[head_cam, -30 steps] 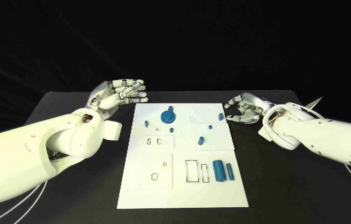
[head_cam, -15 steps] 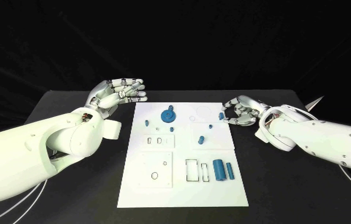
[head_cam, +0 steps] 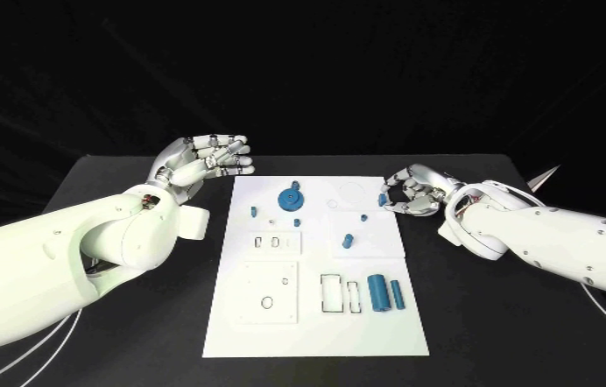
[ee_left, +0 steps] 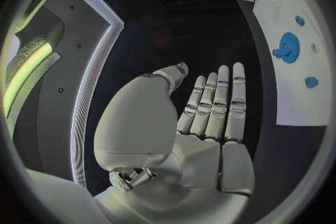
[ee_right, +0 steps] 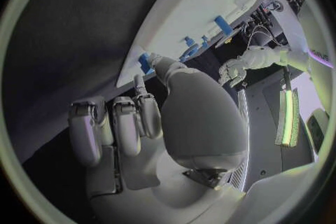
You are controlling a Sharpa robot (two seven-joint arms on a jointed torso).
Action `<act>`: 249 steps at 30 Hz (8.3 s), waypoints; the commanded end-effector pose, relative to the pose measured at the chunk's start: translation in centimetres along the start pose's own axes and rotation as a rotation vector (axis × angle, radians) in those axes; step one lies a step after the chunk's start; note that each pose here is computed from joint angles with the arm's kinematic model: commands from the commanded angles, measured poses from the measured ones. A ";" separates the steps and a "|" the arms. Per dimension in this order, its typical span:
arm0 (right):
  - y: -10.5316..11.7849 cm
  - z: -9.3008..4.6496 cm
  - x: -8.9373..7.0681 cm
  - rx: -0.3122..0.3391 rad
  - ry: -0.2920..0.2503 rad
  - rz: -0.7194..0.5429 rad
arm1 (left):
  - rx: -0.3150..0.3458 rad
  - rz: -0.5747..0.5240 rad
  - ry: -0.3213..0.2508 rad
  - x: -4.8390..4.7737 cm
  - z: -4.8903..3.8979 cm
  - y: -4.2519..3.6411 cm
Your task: Assemble the parts on the task board
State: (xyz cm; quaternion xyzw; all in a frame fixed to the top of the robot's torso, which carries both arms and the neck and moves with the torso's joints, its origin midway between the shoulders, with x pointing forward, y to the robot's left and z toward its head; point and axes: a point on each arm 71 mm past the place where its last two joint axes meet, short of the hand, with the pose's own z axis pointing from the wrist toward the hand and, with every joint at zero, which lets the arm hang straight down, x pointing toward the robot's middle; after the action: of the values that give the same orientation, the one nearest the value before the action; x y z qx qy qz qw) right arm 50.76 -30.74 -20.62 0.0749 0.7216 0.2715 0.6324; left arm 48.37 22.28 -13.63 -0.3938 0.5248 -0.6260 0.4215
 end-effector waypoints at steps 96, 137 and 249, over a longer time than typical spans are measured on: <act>18.9 0.0 9.3 -0.186 0.027 -0.032 | 0.001 -0.009 0.015 -0.14 0.62 0.46; 19.9 0.2 13.1 -0.181 0.101 -0.084 | -0.002 -0.013 0.024 0.09 0.71 0.51; 10.3 -1.1 -0.6 0.058 -0.038 0.420 | -0.744 1.101 0.509 5.56 5.98 5.74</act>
State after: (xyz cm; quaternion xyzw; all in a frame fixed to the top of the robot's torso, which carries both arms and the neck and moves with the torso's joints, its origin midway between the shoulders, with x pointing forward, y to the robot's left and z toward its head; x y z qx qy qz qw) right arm 47.38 -22.85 -14.95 0.2516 0.6816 0.3684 0.5800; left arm 52.88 14.64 -18.06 -0.0518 0.8992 -0.1924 0.3894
